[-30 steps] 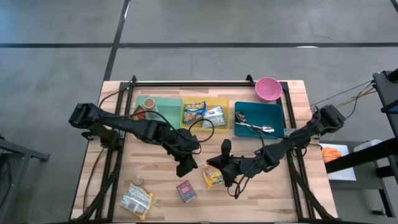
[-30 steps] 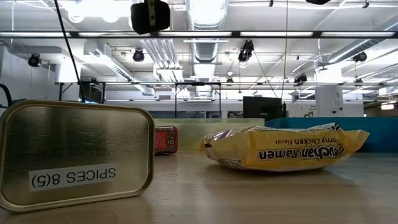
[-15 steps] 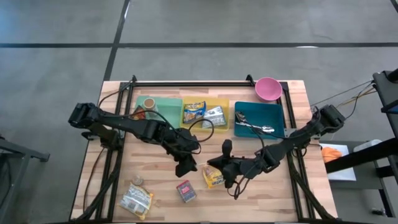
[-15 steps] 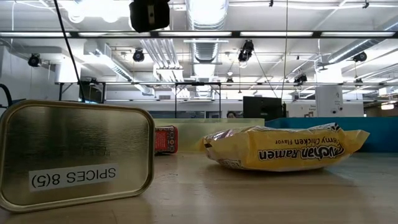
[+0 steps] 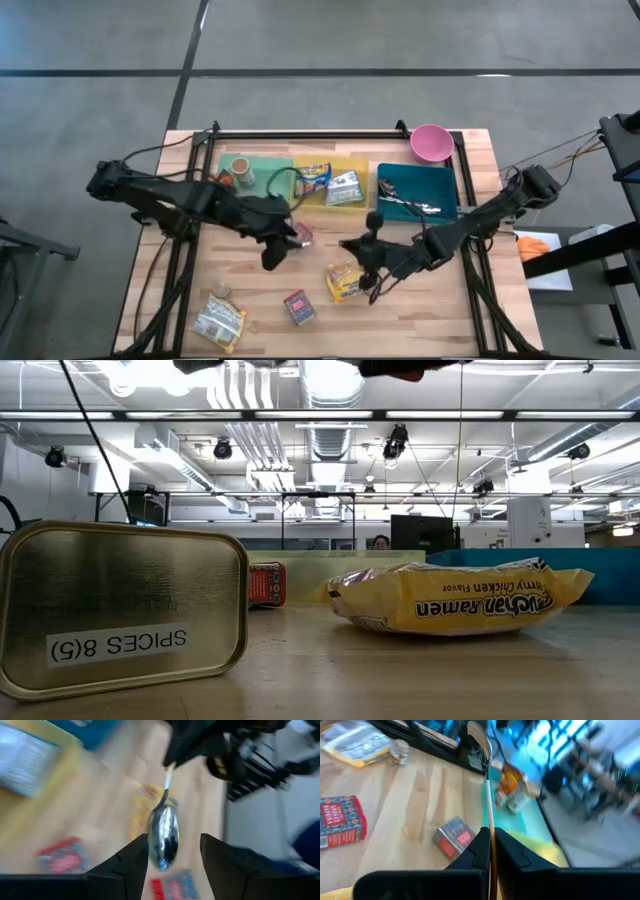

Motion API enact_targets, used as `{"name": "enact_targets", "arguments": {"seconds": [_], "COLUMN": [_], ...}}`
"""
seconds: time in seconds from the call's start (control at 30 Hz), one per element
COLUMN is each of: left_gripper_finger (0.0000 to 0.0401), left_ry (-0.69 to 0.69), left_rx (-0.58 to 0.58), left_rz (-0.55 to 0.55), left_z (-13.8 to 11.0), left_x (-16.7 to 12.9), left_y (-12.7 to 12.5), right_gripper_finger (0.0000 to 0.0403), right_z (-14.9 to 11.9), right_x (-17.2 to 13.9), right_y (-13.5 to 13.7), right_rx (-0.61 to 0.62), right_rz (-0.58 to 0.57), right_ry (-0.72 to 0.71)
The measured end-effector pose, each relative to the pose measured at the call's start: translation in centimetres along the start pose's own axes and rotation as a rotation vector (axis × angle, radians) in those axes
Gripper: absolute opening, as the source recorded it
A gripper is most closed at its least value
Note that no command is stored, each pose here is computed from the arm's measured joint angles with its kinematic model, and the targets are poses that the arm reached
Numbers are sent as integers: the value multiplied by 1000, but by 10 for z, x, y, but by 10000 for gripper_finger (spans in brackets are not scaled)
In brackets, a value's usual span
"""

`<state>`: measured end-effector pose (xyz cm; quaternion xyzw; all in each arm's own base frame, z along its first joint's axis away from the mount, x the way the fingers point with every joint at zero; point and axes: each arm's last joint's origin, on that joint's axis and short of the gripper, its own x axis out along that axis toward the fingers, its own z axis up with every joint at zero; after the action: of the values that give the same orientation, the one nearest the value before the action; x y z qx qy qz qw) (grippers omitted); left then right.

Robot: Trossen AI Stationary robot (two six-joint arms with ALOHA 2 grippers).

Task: Pick & Place Food Item
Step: Put the orange spoon into the blue bin

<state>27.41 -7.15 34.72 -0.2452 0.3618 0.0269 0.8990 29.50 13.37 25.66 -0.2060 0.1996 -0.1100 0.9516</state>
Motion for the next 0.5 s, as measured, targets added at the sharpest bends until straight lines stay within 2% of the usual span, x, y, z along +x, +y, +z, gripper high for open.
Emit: {"name": "enact_targets", "arguments": {"seconds": [0.1,0.23,0.4,0.5], "left_gripper_finger": [185,185,185,185], "left_ry": [-71,-128,-153,-190], "left_rx": [17,31,47,56], "left_rz": [93,162,241,233], "left_z": [-7,-23,-52,-68], "left_x": [-16,-28,-23,-12], "left_y": [3,12,30,42], "right_gripper_finger": [8,8,8,8], "right_z": [0,-5,-12,-22], "right_x": [-3,-9,-20,-30], "right_y": [-12,-28,-46,-57], "right_rx": [106,277,436,498], "right_rz": [-15,-81,-196,-286], "right_ry": [67,149,221,279]}}
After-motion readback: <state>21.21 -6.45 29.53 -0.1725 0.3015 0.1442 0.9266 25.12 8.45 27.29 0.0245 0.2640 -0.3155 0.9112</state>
